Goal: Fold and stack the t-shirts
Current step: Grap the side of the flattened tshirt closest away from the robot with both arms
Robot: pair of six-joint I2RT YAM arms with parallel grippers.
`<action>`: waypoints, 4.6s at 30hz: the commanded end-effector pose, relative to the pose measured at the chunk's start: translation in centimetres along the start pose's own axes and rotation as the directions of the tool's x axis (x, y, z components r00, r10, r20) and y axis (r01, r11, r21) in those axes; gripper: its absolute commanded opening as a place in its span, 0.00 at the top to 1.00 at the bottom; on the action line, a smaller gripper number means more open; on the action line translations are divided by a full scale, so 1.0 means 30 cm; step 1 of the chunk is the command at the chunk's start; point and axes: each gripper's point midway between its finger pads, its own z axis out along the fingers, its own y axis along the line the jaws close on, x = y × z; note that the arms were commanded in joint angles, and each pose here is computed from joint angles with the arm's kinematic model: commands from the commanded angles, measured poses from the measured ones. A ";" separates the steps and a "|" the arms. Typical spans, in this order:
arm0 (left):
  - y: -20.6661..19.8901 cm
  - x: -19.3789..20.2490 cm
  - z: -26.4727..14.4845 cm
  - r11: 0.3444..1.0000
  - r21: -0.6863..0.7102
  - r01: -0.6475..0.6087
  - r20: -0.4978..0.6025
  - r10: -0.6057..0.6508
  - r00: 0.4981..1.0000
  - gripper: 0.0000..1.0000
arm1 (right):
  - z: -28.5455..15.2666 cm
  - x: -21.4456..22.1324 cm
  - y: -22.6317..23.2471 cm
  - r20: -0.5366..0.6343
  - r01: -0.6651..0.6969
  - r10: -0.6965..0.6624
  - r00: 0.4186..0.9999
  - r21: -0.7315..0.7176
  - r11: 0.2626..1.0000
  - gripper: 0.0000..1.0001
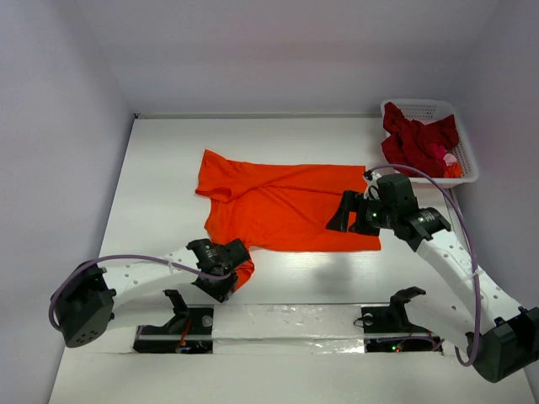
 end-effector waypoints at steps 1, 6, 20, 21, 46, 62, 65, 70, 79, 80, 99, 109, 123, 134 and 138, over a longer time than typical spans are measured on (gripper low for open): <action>-0.027 -0.023 -0.011 0.997 0.015 0.077 0.044 -0.078 0.996 0.72 | -0.013 -0.023 0.047 0.038 0.026 -0.024 0.999 -0.059 0.998 0.11; -0.010 -0.024 0.009 0.996 0.003 0.087 0.042 -0.087 0.995 0.72 | -0.015 -0.017 0.050 0.035 0.026 -0.024 0.999 -0.065 0.998 0.11; -0.023 -0.027 0.018 0.989 0.043 0.142 0.029 -0.143 0.989 0.74 | -0.012 -0.014 0.052 0.031 0.024 -0.022 0.999 -0.074 0.997 0.10; -0.020 -0.028 0.022 0.989 0.039 0.141 0.033 -0.143 0.989 0.74 | -0.012 -0.013 0.052 0.030 0.023 -0.021 0.999 -0.073 0.997 0.10; 0.001 -0.022 0.063 0.985 0.019 0.173 0.022 -0.174 0.985 0.86 | -0.016 -0.004 0.056 0.025 0.023 -0.021 0.999 -0.085 0.996 0.10; -0.039 -0.026 0.019 0.988 0.041 0.150 0.041 -0.151 0.988 1.00 | -0.008 -0.006 0.048 0.025 0.017 -0.015 1.000 -0.073 0.997 0.10; -0.067 -0.031 -0.016 0.986 0.074 0.150 0.043 -0.154 0.987 1.00 | 0.002 -0.015 0.033 0.028 0.009 -0.008 1.000 -0.045 0.999 0.08; -0.082 -0.039 -0.080 0.978 0.126 0.166 0.018 -0.170 0.985 1.00 | 0.014 -0.039 -0.028 0.057 -0.031 0.028 0.998 0.067 0.997 0.00; -0.096 -0.049 -0.156 0.957 0.209 0.200 -0.034 -0.197 0.980 1.00 | 0.077 -0.043 -0.173 0.090 -0.169 0.150 0.985 0.258 0.951 0.00; -0.097 -0.050 -0.161 0.956 0.215 0.199 -0.036 -0.196 0.980 1.00 | 0.084 -0.039 -0.182 0.090 -0.179 0.161 0.983 0.270 0.946 0.00; -0.115 -0.067 -0.255 0.927 0.300 0.224 -0.079 -0.209 0.975 1.00 | 0.121 0.059 -0.505 0.174 -0.566 0.553 0.815 0.444 0.695 0.02; -0.104 -0.080 -0.273 0.923 0.311 0.227 -0.078 -0.214 0.974 1.00 | 0.091 0.113 -0.524 0.203 -0.622 0.609 0.767 0.471 0.625 0.04; -0.106 -0.062 -0.285 0.915 0.337 0.220 -0.121 -0.189 0.974 1.00 | 0.115 0.170 -0.499 0.197 -0.717 0.717 0.669 0.423 0.553 0.08; -0.107 -0.066 -0.318 0.910 0.362 0.200 -0.125 -0.165 0.978 1.00 | 0.036 0.110 -0.562 0.324 -0.728 0.679 0.659 0.501 0.468 0.09; -0.110 -0.065 -0.326 0.906 0.375 0.195 -0.130 -0.157 0.979 1.00 | -0.012 0.041 -0.595 0.393 -0.717 0.621 0.679 0.536 0.445 0.09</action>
